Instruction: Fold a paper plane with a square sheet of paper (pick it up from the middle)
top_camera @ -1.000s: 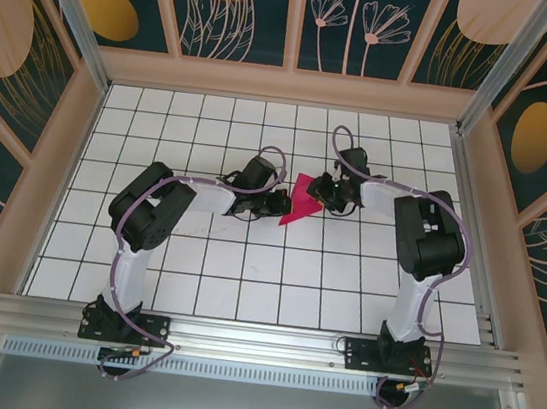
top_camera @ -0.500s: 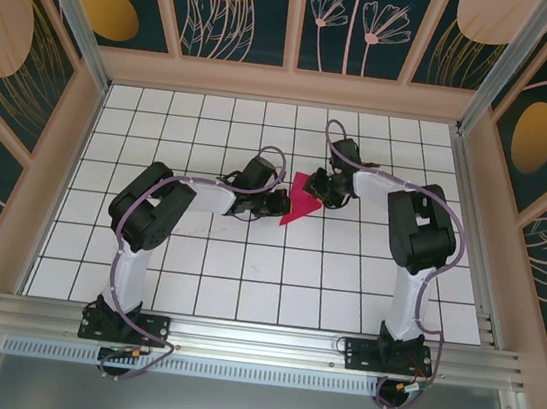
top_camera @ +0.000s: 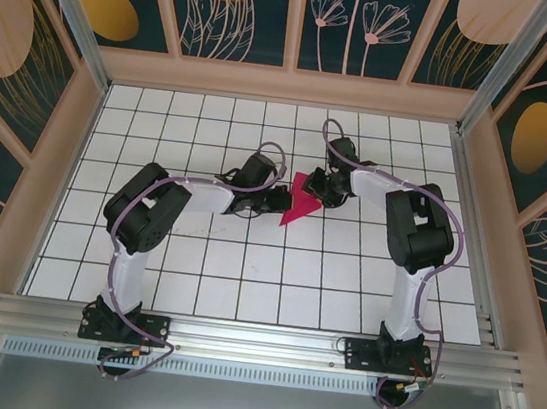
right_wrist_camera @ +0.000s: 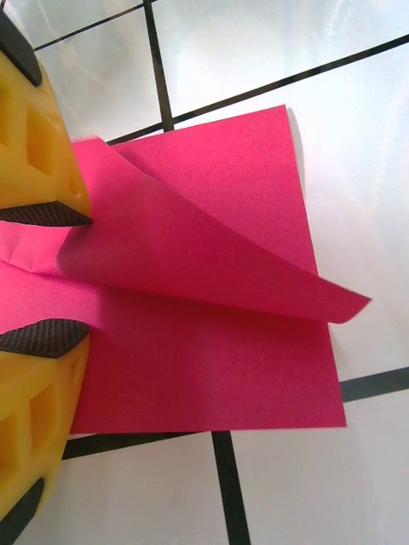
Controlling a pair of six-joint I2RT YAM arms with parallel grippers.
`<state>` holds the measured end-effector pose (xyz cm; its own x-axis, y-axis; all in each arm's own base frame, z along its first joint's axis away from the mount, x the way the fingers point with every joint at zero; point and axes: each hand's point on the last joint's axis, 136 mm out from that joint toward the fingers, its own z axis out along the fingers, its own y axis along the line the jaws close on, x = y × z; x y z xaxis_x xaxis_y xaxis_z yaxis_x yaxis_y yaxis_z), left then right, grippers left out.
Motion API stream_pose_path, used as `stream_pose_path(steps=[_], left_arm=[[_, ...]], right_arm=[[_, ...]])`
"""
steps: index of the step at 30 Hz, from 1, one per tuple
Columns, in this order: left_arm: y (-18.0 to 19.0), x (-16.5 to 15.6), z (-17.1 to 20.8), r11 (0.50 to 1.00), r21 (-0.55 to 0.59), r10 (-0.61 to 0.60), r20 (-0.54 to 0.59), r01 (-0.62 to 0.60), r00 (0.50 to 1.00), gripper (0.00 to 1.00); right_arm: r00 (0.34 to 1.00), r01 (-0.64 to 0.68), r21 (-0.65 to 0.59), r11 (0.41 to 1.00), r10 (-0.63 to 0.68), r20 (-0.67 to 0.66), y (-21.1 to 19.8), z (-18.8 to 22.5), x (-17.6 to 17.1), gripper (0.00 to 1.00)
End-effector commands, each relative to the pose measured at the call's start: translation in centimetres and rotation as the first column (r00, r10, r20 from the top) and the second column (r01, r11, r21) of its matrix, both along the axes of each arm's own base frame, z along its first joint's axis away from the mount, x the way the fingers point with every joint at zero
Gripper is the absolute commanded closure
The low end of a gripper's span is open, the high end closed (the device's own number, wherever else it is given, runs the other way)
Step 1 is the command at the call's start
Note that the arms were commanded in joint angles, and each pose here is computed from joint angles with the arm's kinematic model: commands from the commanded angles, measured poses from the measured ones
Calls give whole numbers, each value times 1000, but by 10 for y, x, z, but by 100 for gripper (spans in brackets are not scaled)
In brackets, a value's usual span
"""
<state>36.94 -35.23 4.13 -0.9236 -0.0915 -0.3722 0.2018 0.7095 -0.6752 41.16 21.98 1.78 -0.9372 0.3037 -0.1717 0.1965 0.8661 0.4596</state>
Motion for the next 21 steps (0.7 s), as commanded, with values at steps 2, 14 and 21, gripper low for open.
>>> stream_pose_path(steps=[2, 14, 21], left_arm=[[-12, 21, 45, 996, -85, 3, 103, 6, 995, 91], [-28, 18, 12, 995, -64, -81, 6, 81, 997, 95], [-26, 14, -3, 995, -34, -92, -25, 91, 995, 99]], right_arm=[[982, 16, -174, 985, -48, -182, -32, -71, -41, 59], [979, 22, -135, 991, -49, -200, -28, -72, -44, 59], [980, 24, -68, 997, -37, -197, -20, -67, -43, 61]])
